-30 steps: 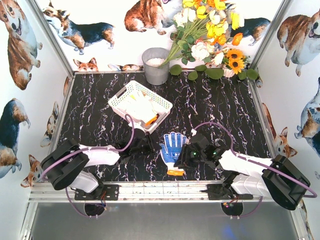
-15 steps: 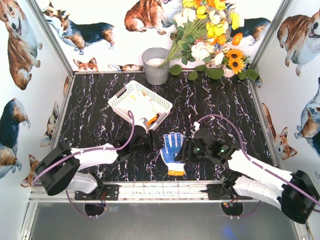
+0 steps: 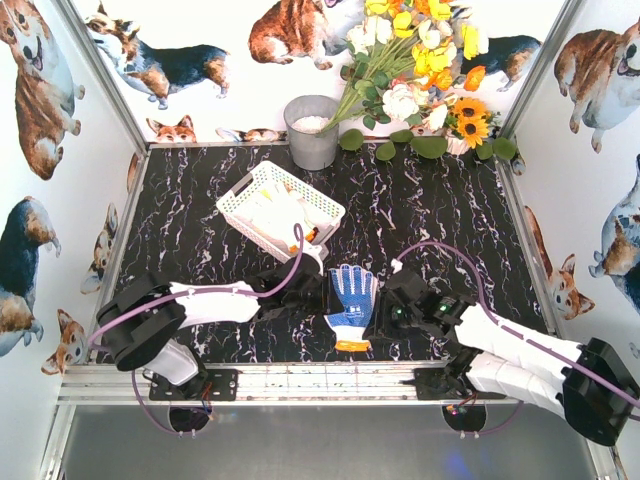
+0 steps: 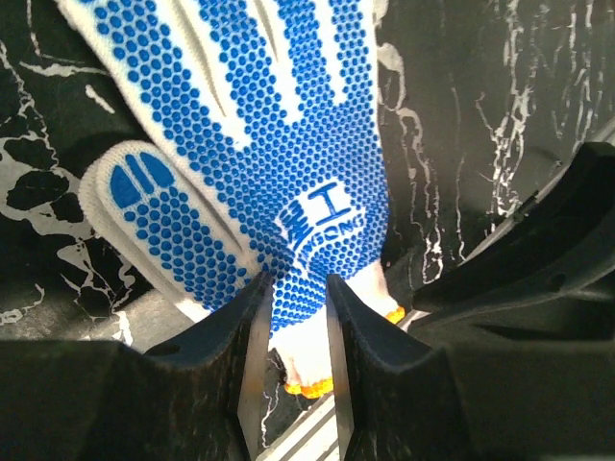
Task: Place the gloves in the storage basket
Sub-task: Pair the glove with the glove.
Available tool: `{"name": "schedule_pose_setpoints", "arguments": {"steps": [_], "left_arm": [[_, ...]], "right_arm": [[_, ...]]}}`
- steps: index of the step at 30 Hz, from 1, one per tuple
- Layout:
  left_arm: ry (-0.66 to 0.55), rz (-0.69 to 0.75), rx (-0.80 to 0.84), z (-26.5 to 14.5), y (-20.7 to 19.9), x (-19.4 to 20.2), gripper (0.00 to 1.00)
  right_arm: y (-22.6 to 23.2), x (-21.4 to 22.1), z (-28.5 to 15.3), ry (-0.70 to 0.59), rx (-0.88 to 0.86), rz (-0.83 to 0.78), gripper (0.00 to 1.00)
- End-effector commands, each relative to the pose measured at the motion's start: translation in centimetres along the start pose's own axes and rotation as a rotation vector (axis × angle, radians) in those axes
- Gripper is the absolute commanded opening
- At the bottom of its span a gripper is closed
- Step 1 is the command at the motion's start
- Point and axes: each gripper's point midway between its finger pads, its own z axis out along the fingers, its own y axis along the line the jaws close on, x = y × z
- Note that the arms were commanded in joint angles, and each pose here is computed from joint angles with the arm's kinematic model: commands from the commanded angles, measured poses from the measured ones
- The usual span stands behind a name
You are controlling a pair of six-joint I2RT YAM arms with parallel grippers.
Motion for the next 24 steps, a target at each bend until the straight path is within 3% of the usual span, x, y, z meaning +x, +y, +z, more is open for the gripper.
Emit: {"name": "schedule_pose_setpoints", "arguments": {"steps": [1, 12, 24], "left_arm": [[0.019, 0.005, 0.008, 0.6, -0.2, 0.5, 0.23], [0.044, 0.008, 0.013, 1.7, -0.5, 1.3, 0.19], [0.037, 0.008, -0.203, 1.6, 4.4, 2.0, 0.20]], "right_arm": [[0.8, -0.3, 0.4, -0.011, -0.021, -0.013, 0.29], [1.0, 0.3, 1.4, 0.007, -0.018, -0.021, 0.16], [1.4, 0.7, 2.6, 0.021, -0.024, -0.027, 0.17]]}}
